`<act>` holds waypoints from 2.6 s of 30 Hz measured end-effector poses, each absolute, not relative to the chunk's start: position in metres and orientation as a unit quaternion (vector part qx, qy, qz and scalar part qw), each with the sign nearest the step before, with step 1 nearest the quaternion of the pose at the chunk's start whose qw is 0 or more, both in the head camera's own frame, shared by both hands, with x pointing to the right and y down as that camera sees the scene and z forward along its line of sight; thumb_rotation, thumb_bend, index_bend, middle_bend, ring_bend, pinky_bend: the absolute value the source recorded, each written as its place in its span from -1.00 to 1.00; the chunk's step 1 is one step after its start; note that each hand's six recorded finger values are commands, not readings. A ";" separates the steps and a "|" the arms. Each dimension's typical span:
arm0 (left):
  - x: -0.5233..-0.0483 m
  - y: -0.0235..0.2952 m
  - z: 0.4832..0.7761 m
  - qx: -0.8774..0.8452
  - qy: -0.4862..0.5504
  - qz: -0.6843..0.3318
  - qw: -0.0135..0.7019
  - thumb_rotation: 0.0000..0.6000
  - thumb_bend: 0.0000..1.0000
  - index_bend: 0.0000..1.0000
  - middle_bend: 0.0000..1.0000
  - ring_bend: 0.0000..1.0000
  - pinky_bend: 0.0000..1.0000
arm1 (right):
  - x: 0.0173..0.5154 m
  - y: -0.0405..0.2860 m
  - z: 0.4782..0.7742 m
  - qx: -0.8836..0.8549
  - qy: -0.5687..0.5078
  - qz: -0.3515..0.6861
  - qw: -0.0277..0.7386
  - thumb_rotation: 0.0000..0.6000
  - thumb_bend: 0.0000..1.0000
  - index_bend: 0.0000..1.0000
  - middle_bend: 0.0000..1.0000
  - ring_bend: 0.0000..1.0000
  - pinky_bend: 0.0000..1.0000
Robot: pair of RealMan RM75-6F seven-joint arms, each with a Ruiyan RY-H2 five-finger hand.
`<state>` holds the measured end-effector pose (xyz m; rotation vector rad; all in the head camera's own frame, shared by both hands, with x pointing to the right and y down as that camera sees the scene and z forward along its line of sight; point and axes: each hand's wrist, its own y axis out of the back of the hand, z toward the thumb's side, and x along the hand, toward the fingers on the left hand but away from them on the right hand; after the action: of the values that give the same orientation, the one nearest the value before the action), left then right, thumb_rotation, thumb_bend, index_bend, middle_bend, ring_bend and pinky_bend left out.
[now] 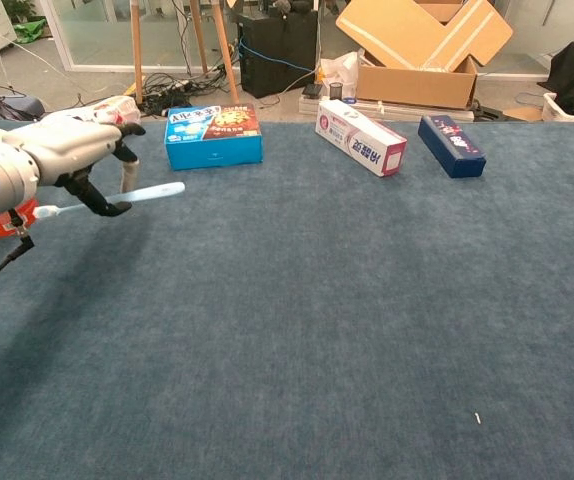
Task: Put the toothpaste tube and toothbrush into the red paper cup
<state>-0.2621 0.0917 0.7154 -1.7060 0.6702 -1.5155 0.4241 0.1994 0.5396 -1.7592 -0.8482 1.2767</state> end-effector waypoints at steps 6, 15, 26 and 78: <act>-0.263 0.058 0.688 -0.648 0.324 -0.580 0.372 1.00 -0.30 0.18 -1.00 -1.00 -1.00 | 0.419 0.198 0.535 -0.695 -0.333 0.497 0.400 1.00 -1.00 -0.83 -0.80 -0.78 -0.14; -0.271 0.029 0.657 -0.630 0.400 -0.559 0.361 1.00 -0.30 0.20 -1.00 -1.00 -1.00 | 0.406 0.198 0.523 -0.704 -0.326 0.479 0.410 1.00 -1.00 -0.83 -0.80 -0.78 -0.14; -0.304 0.011 0.635 -0.610 0.491 -0.532 0.323 1.00 -0.30 0.22 -1.00 -1.00 -1.00 | 0.394 0.197 0.517 -0.711 -0.315 0.468 0.419 1.00 -1.00 -0.83 -0.80 -0.78 -0.14; -0.401 0.041 0.675 -0.604 0.547 -0.534 0.225 1.00 -0.30 0.24 -1.00 -1.00 -1.00 | 0.397 0.199 0.535 -0.709 -0.303 0.494 0.401 1.00 -1.00 -0.83 -0.80 -0.78 -0.14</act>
<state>-0.4012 0.0408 0.6752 -1.6668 1.5082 -1.4720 0.3968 0.1986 0.5345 -1.7933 -0.7672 1.2487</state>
